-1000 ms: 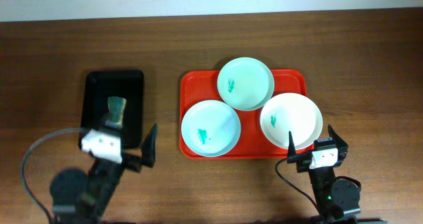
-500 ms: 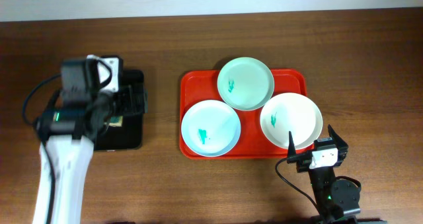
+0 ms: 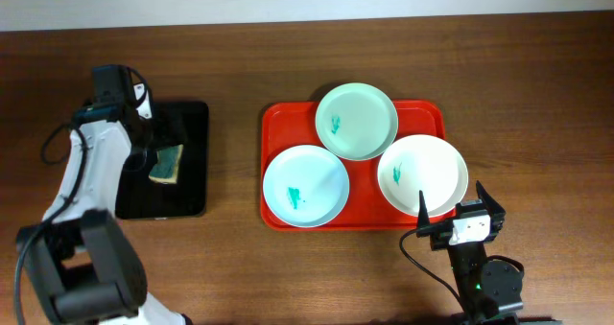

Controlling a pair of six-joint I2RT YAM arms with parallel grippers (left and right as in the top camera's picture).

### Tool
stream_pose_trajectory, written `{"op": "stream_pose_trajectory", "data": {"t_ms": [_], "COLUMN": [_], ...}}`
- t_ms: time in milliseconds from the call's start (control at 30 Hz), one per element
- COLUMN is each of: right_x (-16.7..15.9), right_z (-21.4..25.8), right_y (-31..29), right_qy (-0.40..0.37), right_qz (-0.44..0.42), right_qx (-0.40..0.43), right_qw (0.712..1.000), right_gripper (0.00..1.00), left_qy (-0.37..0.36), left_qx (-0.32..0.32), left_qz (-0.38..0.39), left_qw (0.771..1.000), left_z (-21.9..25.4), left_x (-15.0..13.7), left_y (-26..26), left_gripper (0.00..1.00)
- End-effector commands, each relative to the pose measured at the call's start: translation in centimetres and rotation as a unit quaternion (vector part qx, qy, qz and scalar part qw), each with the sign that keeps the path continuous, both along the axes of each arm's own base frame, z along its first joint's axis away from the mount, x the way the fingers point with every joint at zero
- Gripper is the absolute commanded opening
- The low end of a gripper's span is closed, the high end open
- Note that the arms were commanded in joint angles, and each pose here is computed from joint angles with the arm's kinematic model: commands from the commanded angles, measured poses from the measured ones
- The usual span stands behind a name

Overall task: Clean dirty plates on tray and stack at the side
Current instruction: 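Move the left gripper over the black tray and lower onto the sponge, then close the left gripper on the green-yellow sponge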

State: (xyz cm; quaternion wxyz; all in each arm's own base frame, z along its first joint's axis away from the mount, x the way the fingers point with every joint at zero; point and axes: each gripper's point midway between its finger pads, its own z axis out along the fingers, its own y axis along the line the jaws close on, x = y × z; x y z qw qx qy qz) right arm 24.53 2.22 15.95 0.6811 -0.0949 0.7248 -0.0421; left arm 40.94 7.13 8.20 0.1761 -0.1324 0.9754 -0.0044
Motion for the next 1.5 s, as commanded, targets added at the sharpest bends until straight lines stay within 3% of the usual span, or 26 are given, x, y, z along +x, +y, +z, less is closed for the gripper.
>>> {"op": "stream_pose_trajectory", "data": {"t_ms": [0,133,333,500,600,633,667,700,733,1100,1267,1467], "right_x": [0.0,0.0,0.0,0.0,0.0,0.0,0.0,0.0,0.0,0.0,0.0,0.0], "right_z": [-0.3,-0.3,-0.3,-0.3,-0.3,-0.3,-0.3,-0.3,-0.3,-0.3,-0.3,-0.3], "right_y": [-0.4,-0.4,-0.4,-0.4,-0.4,-0.4,-0.4,-0.4,-0.4,-0.4,-0.4,-0.4], "right_qy": [0.003,0.003,0.003,0.003,0.003,0.003,0.003,0.003,0.003,0.003,0.003,0.003], "right_qz": [-0.011,-0.011,-0.011,-0.011,-0.011,-0.011,-0.011,-0.011,-0.011,-0.011,-0.011,-0.011], "right_qx": [-0.001,-0.001,-0.001,-0.001,-0.001,-0.001,-0.001,-0.001,-0.001,-0.001,-0.001,-0.001], "right_qw": [1.000,1.000,1.000,1.000,1.000,1.000,1.000,1.000,1.000,1.000,1.000,1.000], "right_gripper": [0.98,0.98,0.98,0.98,0.98,0.99,0.98,0.98,0.99,0.98,0.99,0.99], "left_qy": [0.031,0.060,0.101,0.112,0.123,0.125,0.128,0.132,0.135,0.182,0.198,0.222], "left_qx": [0.005,0.005,0.009,0.008,0.006,0.005,0.004,0.004,0.003,-0.008,-0.012,-0.015], "left_qz": [-0.022,-0.040,-0.036,-0.035,-0.035,-0.035,-0.036,-0.036,-0.036,-0.037,-0.038,-0.038], "left_qw": [0.999,0.997,0.994,0.993,0.992,0.992,0.991,0.991,0.990,0.983,0.979,0.974], "left_z": [-3.4,-6.4,-9.1,-9.3,-9.4,-9.4,-9.3,-9.2,-9.1,-7.1,-7.2,-7.4], "left_x": [0.6,0.5,-0.6,-1.1,-1.7,-1.7,-1.8,-2.0,-2.1,-3.6,-4.4,-5.4], "left_y": [0.2,0.2,0.6,0.6,0.5,0.5,0.4,0.4,0.4,0.1,0.0,-0.2], "left_gripper": [0.99,0.98,0.79,0.35,0.00,0.00,0.08,0.57,0.99,1.00,0.73,0.77]}}
